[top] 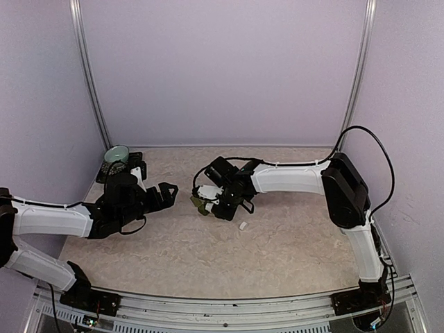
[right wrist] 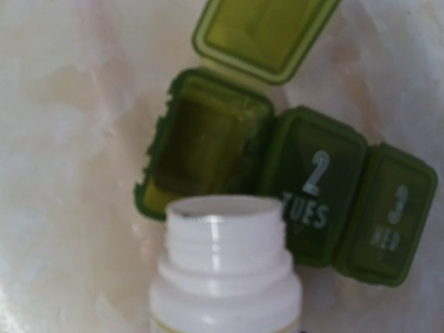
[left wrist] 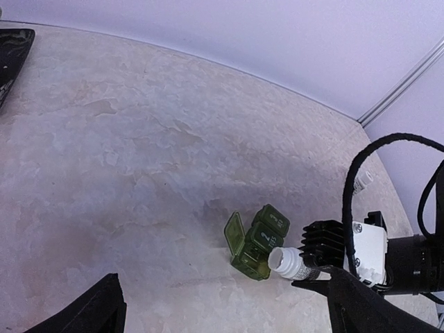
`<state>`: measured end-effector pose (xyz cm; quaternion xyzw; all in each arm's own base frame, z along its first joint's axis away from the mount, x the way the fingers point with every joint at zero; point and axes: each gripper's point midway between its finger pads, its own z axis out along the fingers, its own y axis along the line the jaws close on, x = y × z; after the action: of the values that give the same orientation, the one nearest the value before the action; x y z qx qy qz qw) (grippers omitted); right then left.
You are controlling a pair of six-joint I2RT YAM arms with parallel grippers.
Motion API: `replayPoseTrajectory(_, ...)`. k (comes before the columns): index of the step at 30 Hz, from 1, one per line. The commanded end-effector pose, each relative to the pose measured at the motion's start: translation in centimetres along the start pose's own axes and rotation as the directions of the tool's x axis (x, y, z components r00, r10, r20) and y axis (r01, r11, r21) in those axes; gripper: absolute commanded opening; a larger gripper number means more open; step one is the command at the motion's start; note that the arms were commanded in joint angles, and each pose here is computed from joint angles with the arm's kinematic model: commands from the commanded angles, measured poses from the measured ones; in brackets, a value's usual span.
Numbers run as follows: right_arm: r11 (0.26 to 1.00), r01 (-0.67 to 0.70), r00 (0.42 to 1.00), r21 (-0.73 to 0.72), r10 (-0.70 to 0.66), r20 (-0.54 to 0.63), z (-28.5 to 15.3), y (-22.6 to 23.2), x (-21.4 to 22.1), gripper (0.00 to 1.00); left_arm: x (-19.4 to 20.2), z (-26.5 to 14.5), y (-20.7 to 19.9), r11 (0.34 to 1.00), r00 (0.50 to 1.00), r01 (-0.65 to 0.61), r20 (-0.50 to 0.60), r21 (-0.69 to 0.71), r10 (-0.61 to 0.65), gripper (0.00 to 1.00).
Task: Sort the pills into containers
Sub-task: Pour the pill into the compartment of the pill container.
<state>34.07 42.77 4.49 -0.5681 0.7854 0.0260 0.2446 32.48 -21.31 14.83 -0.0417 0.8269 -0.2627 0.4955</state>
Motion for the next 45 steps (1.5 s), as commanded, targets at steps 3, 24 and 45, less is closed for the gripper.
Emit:
replayPoseTrajectory(3,0.998,0.041,0.999,0.044,-0.040,-0.027,0.08,0.22,-0.29,0.00,-0.57,-0.34,-0.02,1.000,0.999,0.019,0.025,0.016,-0.020,0.99)
replayPoseTrajectory(24,0.980,0.129,0.989,0.152,-0.117,-0.090,0.13,-0.07,-0.31,0.00,-0.18,-0.38,0.29,1.000,0.999,0.026,0.024,0.014,-0.026,0.99)
replayPoseTrajectory(45,0.944,0.216,0.973,0.251,-0.185,-0.140,-0.73,-0.73,-0.70,0.00,0.14,-0.33,0.58,0.999,0.999,0.036,0.022,0.014,-0.036,0.99)
